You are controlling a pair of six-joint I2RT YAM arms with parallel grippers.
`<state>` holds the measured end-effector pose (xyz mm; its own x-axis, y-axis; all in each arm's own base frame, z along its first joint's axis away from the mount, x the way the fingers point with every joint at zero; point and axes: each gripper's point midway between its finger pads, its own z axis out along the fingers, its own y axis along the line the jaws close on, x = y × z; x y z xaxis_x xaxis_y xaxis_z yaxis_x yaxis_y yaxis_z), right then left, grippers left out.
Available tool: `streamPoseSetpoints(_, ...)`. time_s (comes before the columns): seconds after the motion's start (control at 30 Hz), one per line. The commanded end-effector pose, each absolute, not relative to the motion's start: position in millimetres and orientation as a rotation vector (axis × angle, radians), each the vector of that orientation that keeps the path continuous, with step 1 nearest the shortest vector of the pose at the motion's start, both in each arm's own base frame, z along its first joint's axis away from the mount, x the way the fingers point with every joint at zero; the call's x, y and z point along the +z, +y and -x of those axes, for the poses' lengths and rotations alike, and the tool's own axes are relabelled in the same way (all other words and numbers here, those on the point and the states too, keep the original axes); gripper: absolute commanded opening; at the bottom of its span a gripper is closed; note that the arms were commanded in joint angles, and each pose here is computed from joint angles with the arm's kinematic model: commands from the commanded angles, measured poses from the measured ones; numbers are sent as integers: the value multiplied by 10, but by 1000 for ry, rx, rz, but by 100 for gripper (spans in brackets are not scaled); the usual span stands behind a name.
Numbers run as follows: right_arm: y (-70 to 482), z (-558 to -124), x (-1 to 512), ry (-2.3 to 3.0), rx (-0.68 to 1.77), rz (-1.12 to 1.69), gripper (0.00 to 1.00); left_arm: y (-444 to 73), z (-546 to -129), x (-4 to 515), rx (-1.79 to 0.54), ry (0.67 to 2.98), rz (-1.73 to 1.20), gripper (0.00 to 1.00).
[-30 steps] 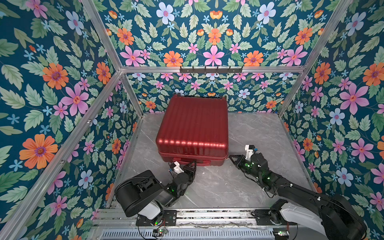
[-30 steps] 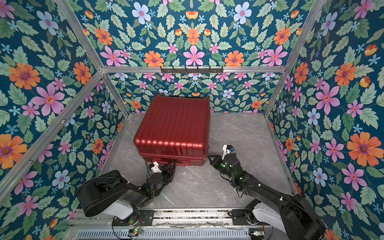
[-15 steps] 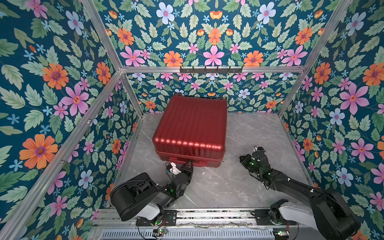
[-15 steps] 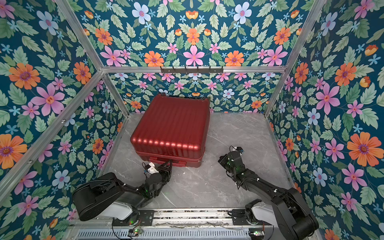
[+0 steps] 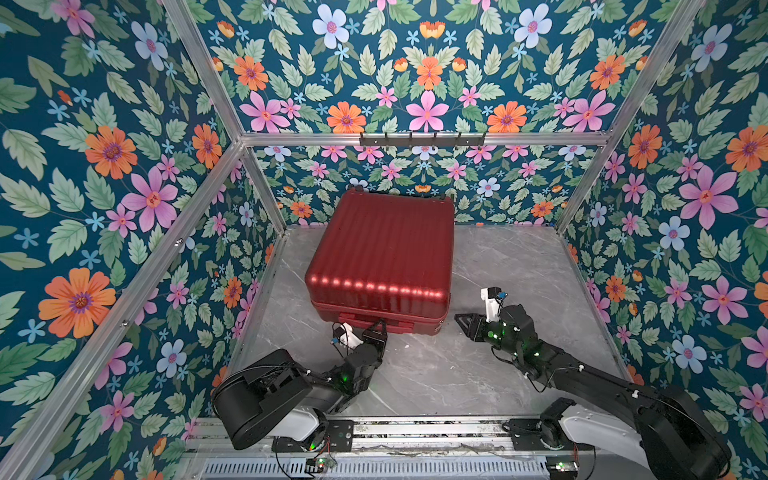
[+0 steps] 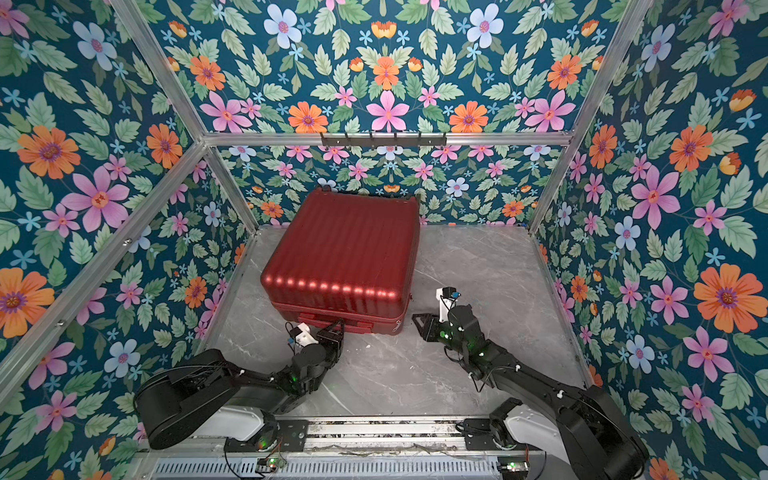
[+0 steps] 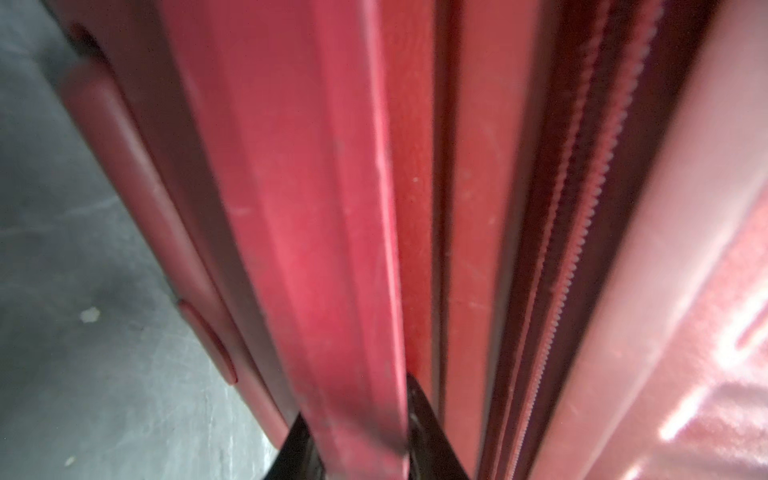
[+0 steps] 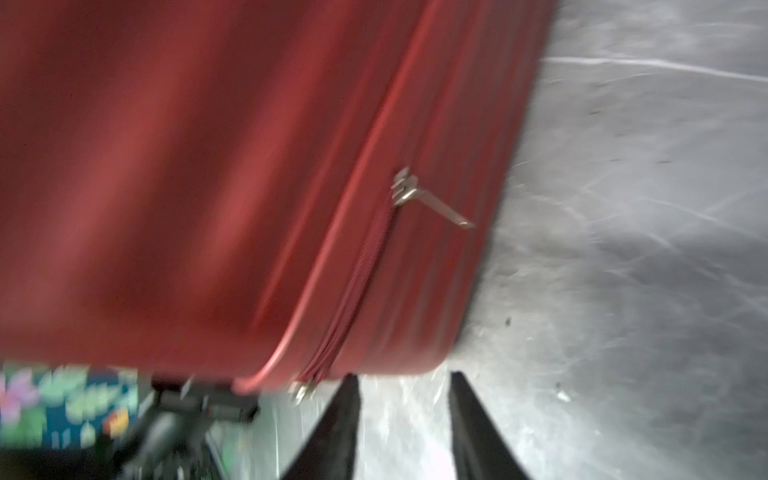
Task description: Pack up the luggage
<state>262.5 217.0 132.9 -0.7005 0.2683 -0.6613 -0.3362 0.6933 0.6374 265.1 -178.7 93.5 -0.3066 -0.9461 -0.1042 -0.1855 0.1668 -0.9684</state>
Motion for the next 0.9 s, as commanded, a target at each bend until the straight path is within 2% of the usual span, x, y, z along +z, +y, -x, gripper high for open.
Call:
streamPoseSetpoints(0.0,2173,-2460,1259,2087,956,243,47,-1664,-2660,843,-1001,1714,950,0)
streamPoseSetpoints(0.23,2261,-2259,1423,1873,907,536,51,-1641,-2651,830,-991,1714,950,0)
streamPoseSetpoints(0.4,2394,-2347,1472,1836,879,640,52,-1654,-2659,834,-996,1710,949,0)
streamPoseSetpoints(0.87,2670,-2625,1471,1815,924,654,45,-1696,-2674,853,-1017,1710,944,0)
